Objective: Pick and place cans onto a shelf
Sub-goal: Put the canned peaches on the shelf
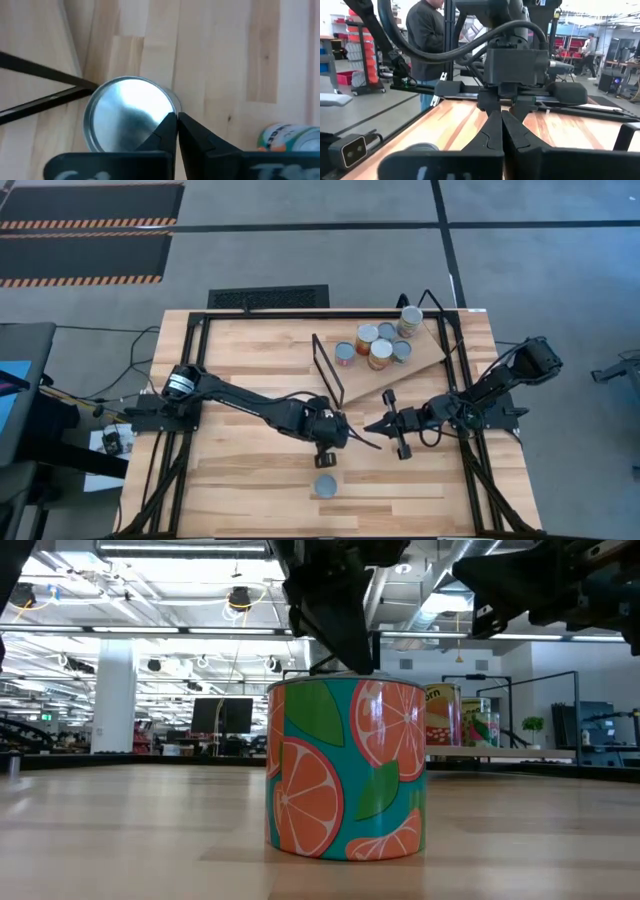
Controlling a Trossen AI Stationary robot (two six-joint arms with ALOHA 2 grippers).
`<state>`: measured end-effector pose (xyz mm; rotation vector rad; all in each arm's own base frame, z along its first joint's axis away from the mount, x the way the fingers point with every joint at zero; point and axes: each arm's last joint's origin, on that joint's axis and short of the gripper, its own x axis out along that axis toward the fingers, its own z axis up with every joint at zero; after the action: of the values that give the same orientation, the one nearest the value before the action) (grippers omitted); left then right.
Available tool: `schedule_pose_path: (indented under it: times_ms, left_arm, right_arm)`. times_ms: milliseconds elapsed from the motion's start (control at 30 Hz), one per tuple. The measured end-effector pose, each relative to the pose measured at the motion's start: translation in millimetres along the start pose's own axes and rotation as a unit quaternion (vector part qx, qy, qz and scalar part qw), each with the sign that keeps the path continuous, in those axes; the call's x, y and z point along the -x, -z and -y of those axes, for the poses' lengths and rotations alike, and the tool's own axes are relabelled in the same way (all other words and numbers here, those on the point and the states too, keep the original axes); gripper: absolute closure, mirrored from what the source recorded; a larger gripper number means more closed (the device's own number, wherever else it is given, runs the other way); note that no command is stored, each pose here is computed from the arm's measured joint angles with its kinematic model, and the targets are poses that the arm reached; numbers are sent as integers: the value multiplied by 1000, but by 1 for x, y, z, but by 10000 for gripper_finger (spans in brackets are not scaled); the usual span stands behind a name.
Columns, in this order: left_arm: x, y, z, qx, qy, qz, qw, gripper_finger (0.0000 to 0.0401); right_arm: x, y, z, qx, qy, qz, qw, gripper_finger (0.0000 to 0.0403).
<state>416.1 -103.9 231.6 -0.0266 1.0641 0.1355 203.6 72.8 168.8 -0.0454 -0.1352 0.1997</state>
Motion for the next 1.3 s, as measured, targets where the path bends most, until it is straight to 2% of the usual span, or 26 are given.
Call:
schedule_pose_path:
  times_ms: [100, 433, 533, 633, 733, 867, 1033, 1200, 1300]
  left_arm:
    - [0, -1, 3, 1, 18, 3, 1000, 390]
    - [4, 2, 14, -20, 29, 8, 999, 335]
    - [20, 3, 21, -33, 28, 26, 999, 340]
    - [41, 5, 29, -37, 10, 60, 997, 368]
    - [48, 16, 34, -36, 1, 75, 997, 395]
    - [50, 35, 42, -62, 33, 104, 992, 396]
    - [49, 64, 44, -61, 69, 155, 984, 400]
    - [55, 97, 26, -45, 94, 229, 968, 401]
    - [60, 119, 11, -31, 102, 289, 951, 401]
  right_arm:
    - [0, 0, 0, 0, 0, -1, 1000, 399]
    - [0, 0, 0, 0, -1, -1, 1000, 397]
    - [0, 0, 0, 0, -1, -2, 1000, 396]
    - [0, 2, 0, -3, -1, -11, 1000, 398]
    - [0, 4, 0, -6, 2, -22, 1000, 398]
    - [-4, 5, -1, -5, 8, -37, 999, 398]
    - [-20, 3, -3, -3, 7, -82, 997, 398]
    - [-40, -3, -4, -4, 8, -132, 991, 397]
    - [-50, -10, -6, -5, 7, -145, 989, 397]
